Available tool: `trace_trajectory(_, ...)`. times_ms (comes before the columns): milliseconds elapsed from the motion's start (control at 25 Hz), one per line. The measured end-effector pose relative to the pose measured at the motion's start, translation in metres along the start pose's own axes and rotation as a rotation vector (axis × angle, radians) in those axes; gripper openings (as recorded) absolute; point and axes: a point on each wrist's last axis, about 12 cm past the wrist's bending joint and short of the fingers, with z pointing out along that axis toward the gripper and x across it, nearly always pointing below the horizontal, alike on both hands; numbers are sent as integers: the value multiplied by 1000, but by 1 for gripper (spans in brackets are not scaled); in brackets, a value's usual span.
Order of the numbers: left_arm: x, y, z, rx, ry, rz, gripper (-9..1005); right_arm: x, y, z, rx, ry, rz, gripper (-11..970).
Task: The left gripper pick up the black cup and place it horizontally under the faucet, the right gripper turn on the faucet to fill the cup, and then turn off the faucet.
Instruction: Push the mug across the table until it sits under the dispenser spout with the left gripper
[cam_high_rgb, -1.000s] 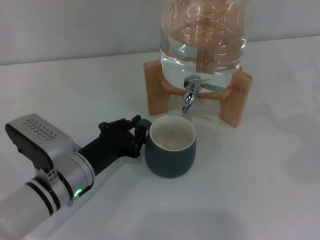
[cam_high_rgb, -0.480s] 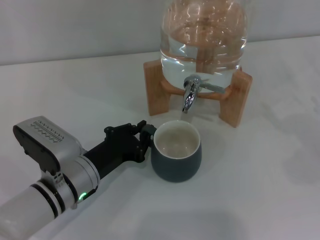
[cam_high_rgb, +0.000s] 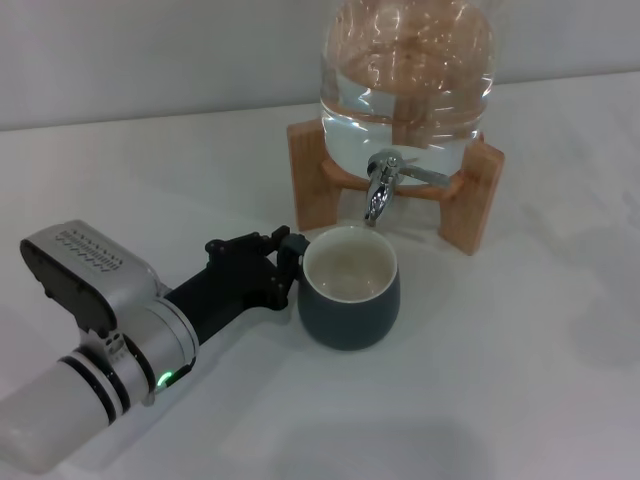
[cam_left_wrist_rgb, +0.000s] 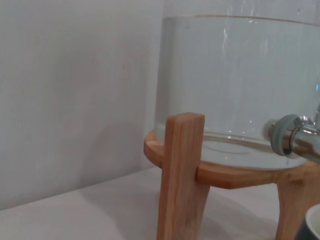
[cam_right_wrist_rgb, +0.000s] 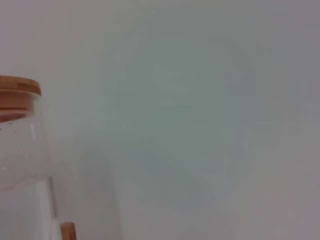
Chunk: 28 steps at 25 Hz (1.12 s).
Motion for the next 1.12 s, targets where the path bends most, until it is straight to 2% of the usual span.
trace_trajectory(400, -9, -1, 8, 13, -19, 9, 154, -1, 0, 2, -4, -2, -2, 854)
trace_trajectory(600, -15, 7, 10, -23, -38, -2, 154, -1, 1, 3, -6, -4, -2, 854)
trace_trajectory(1120, -13, 11, 8, -38, -25, 3, 153, -1, 1, 3, -8, -5, -1, 854)
